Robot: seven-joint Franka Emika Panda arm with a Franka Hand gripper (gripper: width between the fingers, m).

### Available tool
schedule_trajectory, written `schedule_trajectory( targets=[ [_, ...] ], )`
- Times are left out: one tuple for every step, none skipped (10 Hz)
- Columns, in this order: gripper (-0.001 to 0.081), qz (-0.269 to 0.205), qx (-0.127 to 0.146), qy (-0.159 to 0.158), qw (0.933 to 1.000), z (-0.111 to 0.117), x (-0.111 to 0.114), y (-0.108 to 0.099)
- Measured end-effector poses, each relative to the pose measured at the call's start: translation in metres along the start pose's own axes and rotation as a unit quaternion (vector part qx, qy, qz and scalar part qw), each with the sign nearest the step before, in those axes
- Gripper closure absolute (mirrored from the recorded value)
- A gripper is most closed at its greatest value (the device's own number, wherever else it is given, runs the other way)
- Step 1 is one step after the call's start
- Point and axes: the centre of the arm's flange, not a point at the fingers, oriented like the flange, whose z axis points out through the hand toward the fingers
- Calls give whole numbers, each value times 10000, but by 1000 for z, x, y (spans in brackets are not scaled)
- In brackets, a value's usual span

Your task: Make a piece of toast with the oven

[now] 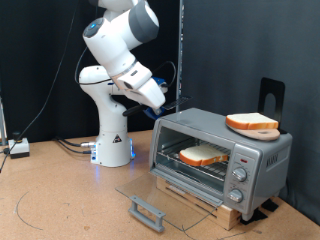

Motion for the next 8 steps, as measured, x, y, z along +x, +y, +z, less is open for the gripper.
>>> schedule_trajectory(
  targets=[
    [410,-172,48,-77,9998,3,10,-10],
    [410,-309,75,-254,9992,8,19,-21],
    [410,-391,61,-427,9983,15,29,-31],
    [410,-460,41,-576,9973,22,38,-41],
    [410,-528,37,-682,9963,30,47,-52],
    [410,-578,80,-765,9954,37,54,-63],
    [410,-603,125,-821,9947,45,61,-74],
    [410,-585,135,-845,9946,53,67,-84]
  ],
)
